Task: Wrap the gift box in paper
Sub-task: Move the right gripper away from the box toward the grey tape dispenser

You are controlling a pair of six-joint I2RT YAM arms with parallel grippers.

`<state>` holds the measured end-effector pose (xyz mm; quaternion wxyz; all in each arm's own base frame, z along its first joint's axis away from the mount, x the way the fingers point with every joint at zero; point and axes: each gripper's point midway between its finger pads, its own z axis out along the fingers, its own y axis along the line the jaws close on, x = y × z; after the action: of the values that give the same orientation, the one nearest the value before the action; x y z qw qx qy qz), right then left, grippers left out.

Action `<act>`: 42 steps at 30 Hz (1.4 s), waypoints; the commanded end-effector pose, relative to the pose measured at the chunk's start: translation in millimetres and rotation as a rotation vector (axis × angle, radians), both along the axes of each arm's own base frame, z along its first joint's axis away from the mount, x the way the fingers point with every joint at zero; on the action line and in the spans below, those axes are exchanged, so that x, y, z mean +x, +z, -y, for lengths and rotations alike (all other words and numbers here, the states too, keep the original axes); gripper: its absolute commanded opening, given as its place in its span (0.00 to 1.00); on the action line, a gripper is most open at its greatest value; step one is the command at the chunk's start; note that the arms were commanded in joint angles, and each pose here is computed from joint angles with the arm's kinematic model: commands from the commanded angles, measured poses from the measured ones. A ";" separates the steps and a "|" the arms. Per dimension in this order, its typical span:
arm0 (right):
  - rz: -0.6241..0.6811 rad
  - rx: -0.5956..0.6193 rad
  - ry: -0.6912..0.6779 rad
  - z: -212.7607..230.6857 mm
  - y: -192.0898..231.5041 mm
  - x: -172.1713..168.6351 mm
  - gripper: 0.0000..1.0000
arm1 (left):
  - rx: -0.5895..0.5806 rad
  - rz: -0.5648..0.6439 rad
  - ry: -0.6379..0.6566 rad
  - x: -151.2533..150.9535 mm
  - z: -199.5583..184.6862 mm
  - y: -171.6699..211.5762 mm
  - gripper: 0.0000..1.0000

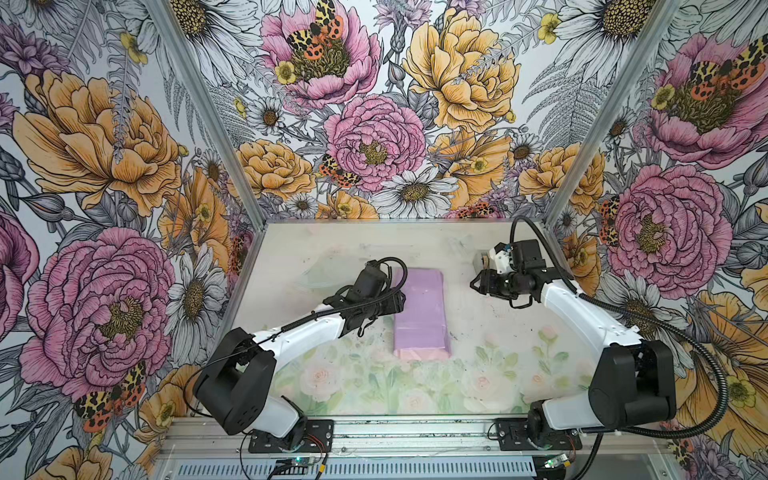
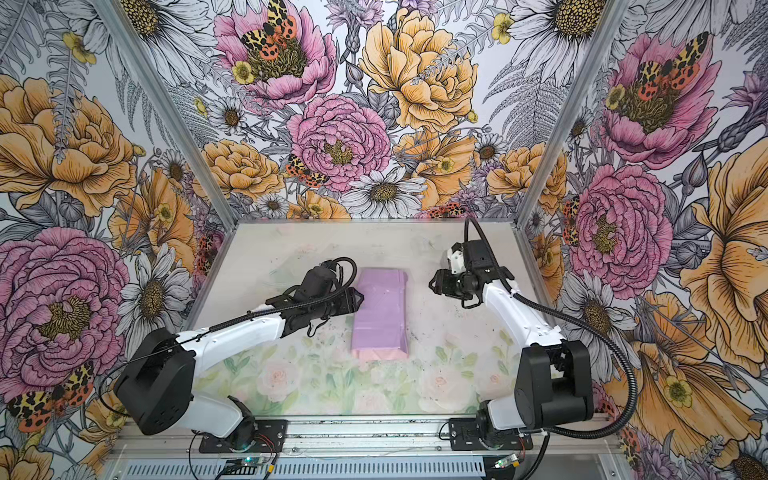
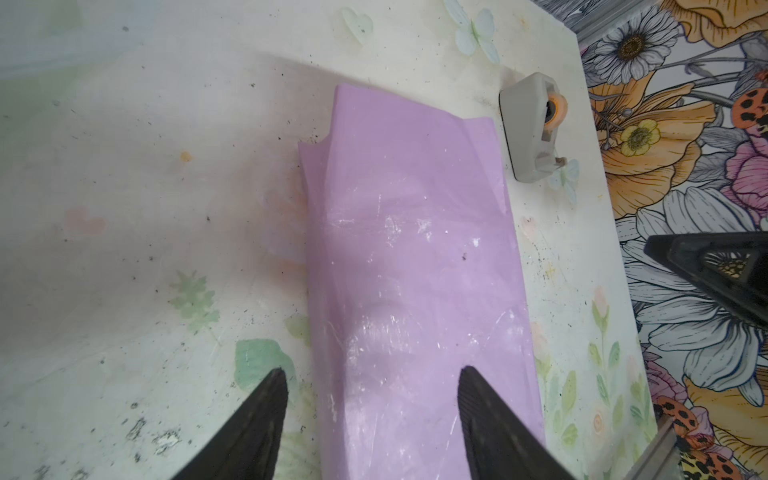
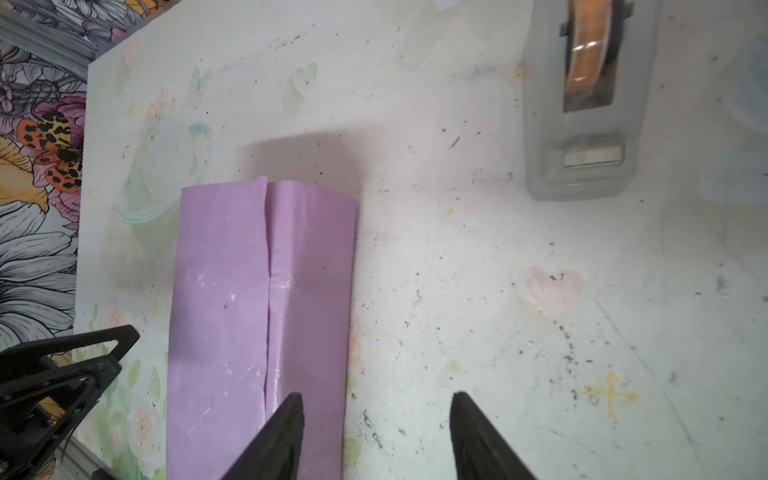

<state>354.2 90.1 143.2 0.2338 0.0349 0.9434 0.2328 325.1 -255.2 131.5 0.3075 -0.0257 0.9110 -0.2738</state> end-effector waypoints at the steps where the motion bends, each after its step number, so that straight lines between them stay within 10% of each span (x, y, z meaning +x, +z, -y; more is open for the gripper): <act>1: 0.049 -0.020 0.022 20.4 6.6 20.8 0.56 | -0.032 0.024 0.024 5.3 -4.9 8.1 0.67; 18: 0.050 0.073 0.060 69.6 -34.6 105.2 0.43 | -0.065 0.036 0.022 15.4 -5.3 14.8 0.67; 42: 0.050 0.230 0.204 62.5 -68.8 122.7 0.39 | -0.064 0.007 0.019 27.8 0.6 10.9 0.66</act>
<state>471.8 25.0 66.5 0.2174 -0.0215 0.9143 0.3410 343.0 -249.5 129.8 0.3037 -0.0457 0.9083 -0.2840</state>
